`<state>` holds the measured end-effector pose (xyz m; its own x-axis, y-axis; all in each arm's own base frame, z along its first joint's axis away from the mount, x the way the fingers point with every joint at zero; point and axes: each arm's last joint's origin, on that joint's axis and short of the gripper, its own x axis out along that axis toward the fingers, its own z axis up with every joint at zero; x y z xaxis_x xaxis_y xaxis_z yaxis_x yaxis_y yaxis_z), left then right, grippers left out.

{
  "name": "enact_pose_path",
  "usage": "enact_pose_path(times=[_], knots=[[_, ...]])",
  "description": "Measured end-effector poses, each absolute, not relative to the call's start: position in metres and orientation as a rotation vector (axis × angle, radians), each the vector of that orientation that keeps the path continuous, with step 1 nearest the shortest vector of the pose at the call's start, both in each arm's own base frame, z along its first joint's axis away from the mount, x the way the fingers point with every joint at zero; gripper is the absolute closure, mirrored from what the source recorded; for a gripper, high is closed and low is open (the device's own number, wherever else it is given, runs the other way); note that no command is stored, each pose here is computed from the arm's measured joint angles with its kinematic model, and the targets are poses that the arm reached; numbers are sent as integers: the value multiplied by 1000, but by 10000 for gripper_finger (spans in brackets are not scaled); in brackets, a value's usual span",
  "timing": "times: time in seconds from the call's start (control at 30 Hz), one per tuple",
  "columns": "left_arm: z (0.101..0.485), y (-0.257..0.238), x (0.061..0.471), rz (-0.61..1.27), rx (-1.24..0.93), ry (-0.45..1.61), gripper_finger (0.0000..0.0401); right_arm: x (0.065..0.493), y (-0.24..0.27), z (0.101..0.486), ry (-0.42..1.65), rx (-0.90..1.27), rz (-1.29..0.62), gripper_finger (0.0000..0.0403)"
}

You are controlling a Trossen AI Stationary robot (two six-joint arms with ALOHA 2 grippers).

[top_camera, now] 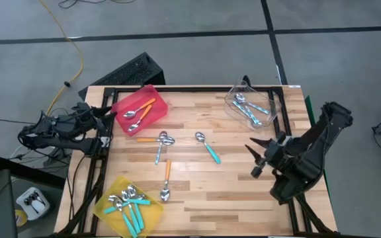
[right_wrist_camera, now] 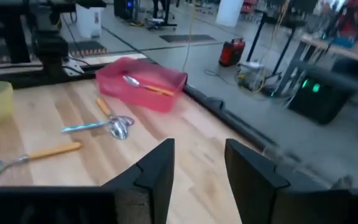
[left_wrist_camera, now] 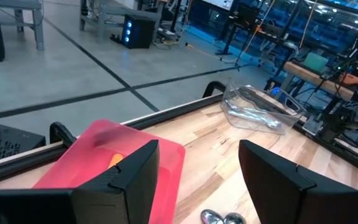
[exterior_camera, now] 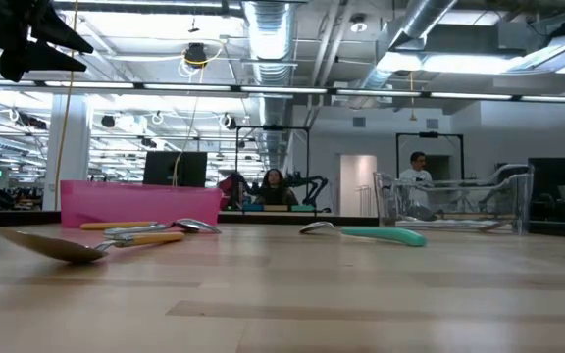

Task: Sort silverware by color (type)
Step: Put the light blue spoon into the yellow bin

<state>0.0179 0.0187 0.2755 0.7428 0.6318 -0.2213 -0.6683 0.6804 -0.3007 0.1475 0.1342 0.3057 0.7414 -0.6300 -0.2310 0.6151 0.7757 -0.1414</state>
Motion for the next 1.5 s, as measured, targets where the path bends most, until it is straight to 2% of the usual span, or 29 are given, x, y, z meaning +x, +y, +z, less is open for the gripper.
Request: enact_pose_path(times=[0.27, 0.5, 0.67, 0.9, 1.17, 1.33, 1.5], knots=[[276, 19, 18, 734, -377, 101, 196, 120, 134, 251, 160, 251, -547, 237], [276, 19, 18, 741, -375, 99, 196, 122, 147, 233, 291, 549, -329, 257], [276, 19, 18, 743, -375, 99, 196, 146, 160, 234, 244, 485, -204, 261], [276, 19, 18, 742, -375, 99, 196, 202, 148, 225, 217, 347, -216, 247], [276, 19, 18, 739, -376, 100, 196, 269, 111, 209, 209, 345, 207, 242], [276, 19, 18, 738, -376, 100, 196, 273, 83, 212, 242, 340, 136, 242], [276, 19, 18, 738, -376, 100, 196, 253, 68, 213, 380, 255, -120, 242]])
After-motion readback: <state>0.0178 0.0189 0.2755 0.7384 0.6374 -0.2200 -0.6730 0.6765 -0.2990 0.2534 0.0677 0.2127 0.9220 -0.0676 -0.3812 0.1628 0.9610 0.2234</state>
